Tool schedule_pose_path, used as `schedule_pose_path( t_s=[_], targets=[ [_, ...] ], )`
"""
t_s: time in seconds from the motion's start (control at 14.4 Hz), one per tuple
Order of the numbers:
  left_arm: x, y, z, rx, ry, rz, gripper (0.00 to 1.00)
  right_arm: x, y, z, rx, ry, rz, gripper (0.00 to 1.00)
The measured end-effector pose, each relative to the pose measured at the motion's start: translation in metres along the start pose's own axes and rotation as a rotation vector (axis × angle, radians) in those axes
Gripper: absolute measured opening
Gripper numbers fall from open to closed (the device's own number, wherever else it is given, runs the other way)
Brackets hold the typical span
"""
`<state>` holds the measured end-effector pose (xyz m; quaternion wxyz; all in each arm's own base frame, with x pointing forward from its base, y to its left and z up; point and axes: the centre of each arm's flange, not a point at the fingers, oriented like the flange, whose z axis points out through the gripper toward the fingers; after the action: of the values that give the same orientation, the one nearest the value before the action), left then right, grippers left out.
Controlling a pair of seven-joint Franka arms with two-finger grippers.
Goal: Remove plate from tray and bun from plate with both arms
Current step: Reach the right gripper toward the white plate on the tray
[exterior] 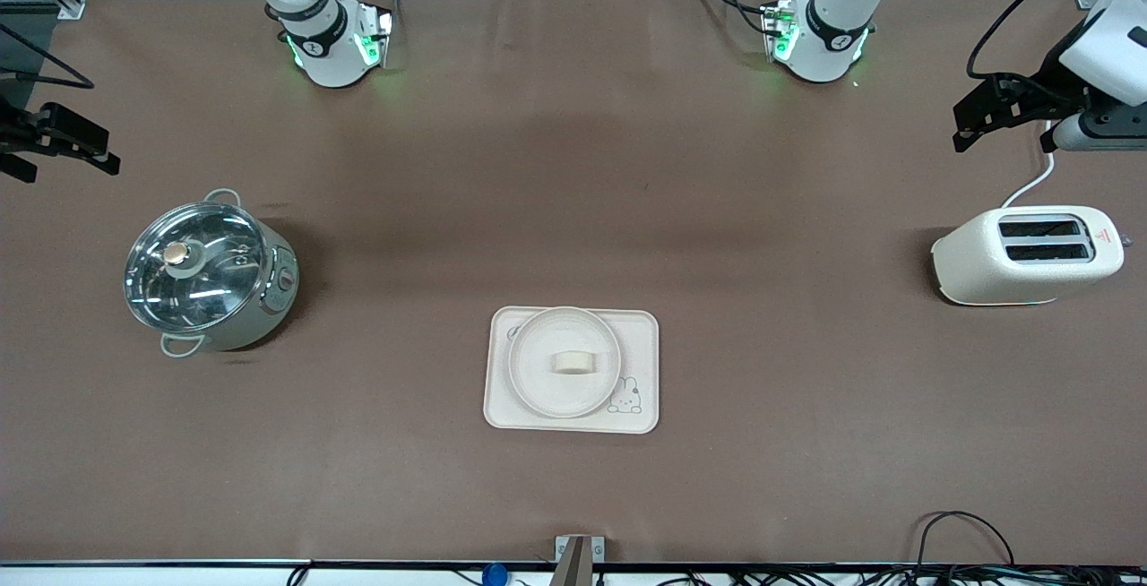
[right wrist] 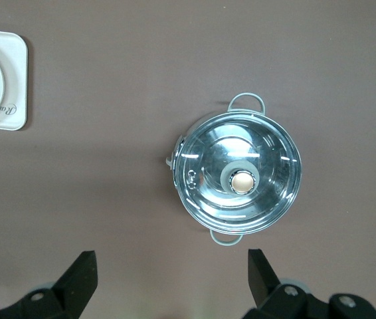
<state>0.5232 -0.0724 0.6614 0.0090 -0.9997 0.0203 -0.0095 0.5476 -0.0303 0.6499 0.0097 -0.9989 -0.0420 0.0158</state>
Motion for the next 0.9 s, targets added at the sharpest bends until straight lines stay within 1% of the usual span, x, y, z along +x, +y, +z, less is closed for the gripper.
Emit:
schedule_pose_path(
  t_s=[0.42,0.55,0.62,0.76,0.9],
  targets=[
    [0.002,0.003,0.003,0.000,-0.005,0.005,1.00,0.001,-0.001,-0.001,-0.001,0.010,-0.003,1.00],
    [0.009,0.006,0.012,-0.002,-0.017,0.011,1.00,0.003,-0.009,0.000,0.011,0.015,-0.016,1.00],
    [0.015,0.009,0.019,-0.004,-0.026,0.017,1.00,0.007,-0.016,0.003,0.031,0.023,-0.027,1.00],
    [0.031,0.022,0.039,-0.011,-0.023,0.039,1.00,0.028,-0.039,0.026,0.091,0.043,-0.048,1.00],
    [0.046,0.041,0.057,-0.019,-0.010,0.033,1.00,0.061,-0.070,0.075,0.149,0.038,-0.041,1.00]
  ],
)
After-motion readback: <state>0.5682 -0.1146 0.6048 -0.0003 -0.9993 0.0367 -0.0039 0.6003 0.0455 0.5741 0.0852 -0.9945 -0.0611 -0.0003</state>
